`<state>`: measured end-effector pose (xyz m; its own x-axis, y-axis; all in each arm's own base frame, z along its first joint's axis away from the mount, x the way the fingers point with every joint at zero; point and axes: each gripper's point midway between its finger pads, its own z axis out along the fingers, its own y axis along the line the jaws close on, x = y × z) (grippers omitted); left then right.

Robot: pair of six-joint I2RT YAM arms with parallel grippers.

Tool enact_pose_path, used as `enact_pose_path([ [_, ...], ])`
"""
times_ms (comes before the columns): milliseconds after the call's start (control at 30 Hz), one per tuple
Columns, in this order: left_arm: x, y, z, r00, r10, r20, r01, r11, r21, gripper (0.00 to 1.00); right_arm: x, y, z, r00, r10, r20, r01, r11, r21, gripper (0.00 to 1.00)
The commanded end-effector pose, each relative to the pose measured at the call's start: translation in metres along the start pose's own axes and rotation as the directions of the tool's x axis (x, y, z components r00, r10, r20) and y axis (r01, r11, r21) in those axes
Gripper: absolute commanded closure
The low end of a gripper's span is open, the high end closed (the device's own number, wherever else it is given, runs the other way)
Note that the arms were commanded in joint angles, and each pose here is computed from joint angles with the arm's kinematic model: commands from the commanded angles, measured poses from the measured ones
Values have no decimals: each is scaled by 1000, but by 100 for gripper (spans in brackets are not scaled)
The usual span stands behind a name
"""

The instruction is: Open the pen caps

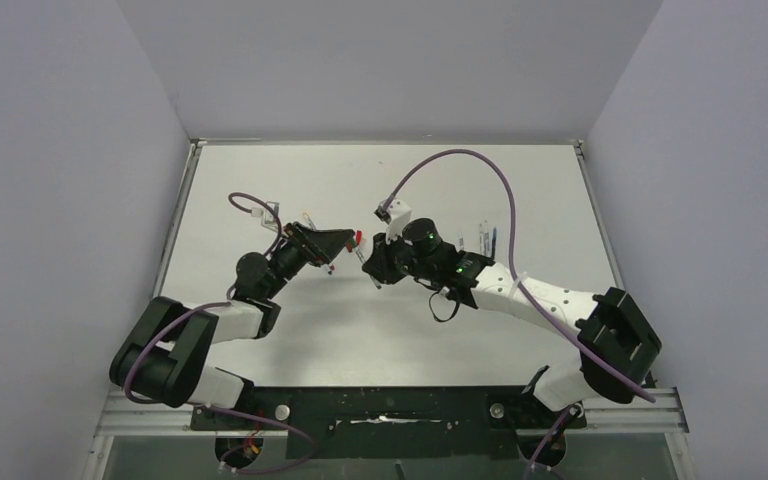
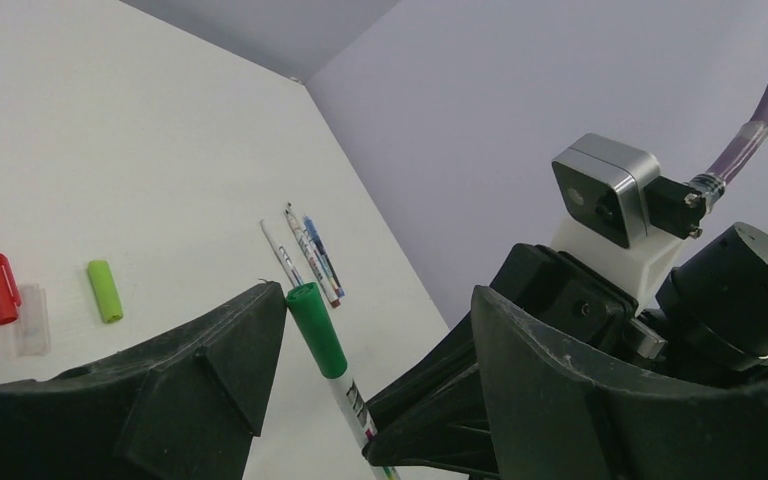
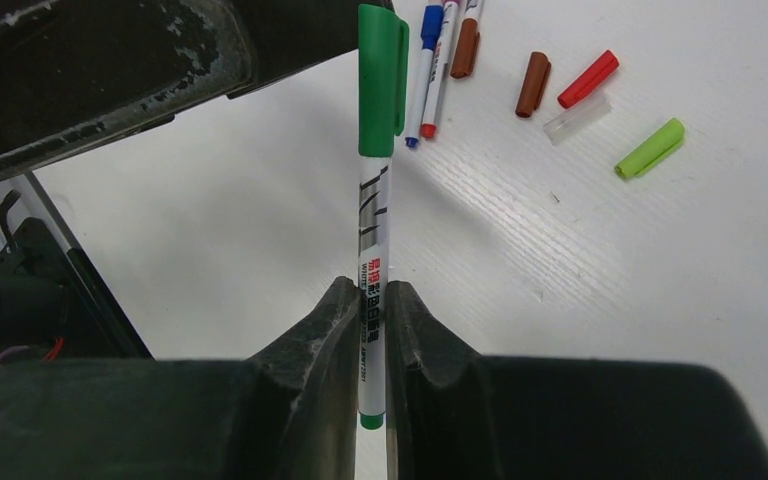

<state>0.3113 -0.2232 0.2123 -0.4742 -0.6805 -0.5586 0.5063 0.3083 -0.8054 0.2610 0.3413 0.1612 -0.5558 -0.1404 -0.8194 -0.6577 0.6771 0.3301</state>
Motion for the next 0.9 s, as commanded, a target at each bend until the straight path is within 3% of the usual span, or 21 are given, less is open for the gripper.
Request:
enact_pose_path([
  [0,-10,-21,5,999,30,27,-32,995,90,33,-35,21,4,995,-15,96,21,998,-61,100],
  [433,-6,-15,7,1000,23,17,-25,997,74,38,-45,28,3,993,-30,118,38,997,-64,100],
  [867,-5,-13,9,1000,22,9,-23,997,76,70,-40,31,8,995,-42,93,48,997,-64,100],
])
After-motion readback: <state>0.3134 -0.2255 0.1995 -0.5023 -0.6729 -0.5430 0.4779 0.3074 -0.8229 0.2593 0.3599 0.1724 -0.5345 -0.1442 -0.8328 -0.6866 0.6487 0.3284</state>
